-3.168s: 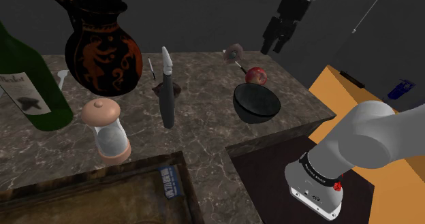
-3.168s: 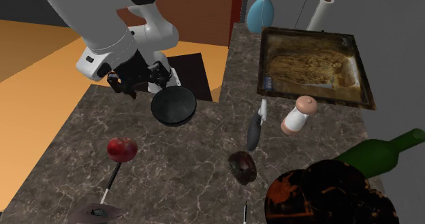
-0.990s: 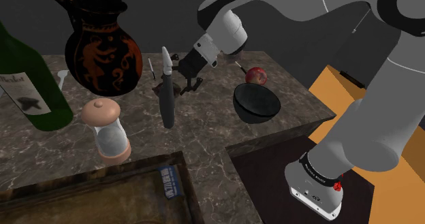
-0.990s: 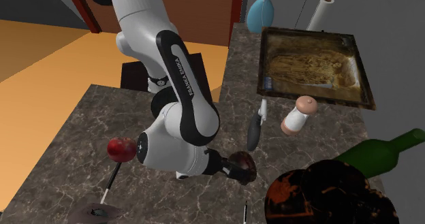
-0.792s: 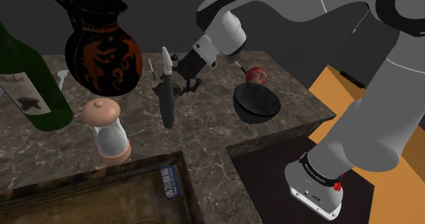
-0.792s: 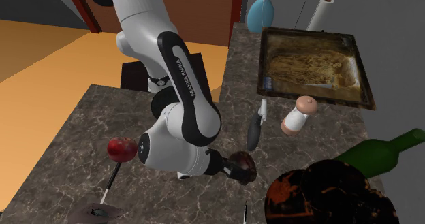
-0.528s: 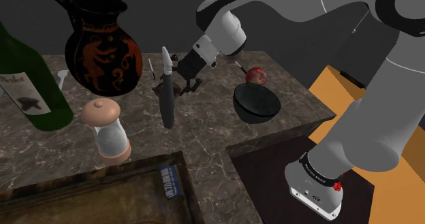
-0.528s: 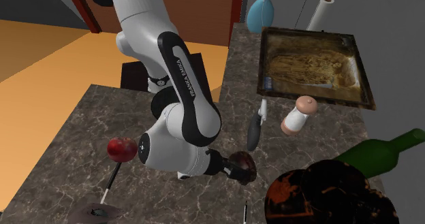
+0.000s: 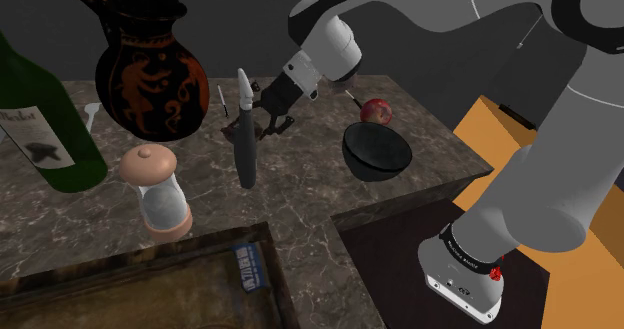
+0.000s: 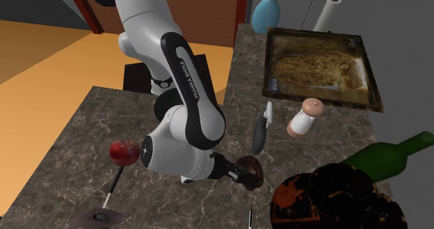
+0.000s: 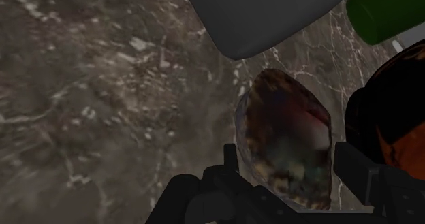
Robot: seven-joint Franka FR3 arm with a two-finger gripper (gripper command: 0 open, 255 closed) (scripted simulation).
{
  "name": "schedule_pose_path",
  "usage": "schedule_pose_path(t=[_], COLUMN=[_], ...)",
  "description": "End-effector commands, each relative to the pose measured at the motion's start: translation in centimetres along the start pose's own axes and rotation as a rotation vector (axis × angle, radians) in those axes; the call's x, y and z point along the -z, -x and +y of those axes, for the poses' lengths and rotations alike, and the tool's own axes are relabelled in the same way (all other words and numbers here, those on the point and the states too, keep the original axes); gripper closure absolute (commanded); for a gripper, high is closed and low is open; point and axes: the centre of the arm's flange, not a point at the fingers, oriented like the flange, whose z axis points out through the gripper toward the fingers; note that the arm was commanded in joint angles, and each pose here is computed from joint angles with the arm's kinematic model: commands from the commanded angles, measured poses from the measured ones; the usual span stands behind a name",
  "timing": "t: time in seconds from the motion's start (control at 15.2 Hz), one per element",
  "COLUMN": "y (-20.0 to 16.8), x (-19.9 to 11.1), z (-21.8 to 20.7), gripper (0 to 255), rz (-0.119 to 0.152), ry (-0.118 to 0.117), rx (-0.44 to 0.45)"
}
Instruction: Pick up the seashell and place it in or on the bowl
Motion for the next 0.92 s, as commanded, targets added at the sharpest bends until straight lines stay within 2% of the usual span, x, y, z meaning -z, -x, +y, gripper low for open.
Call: schedule_pose_path(t=[0.0,0.86], y=[0.1,2.7], x=[-0.1,3.9], z=[0.0,-3.3], gripper=[255,255], rz=[-0.002,-0.002], ry=[0.001,0.001], rx=[0.000,0.000])
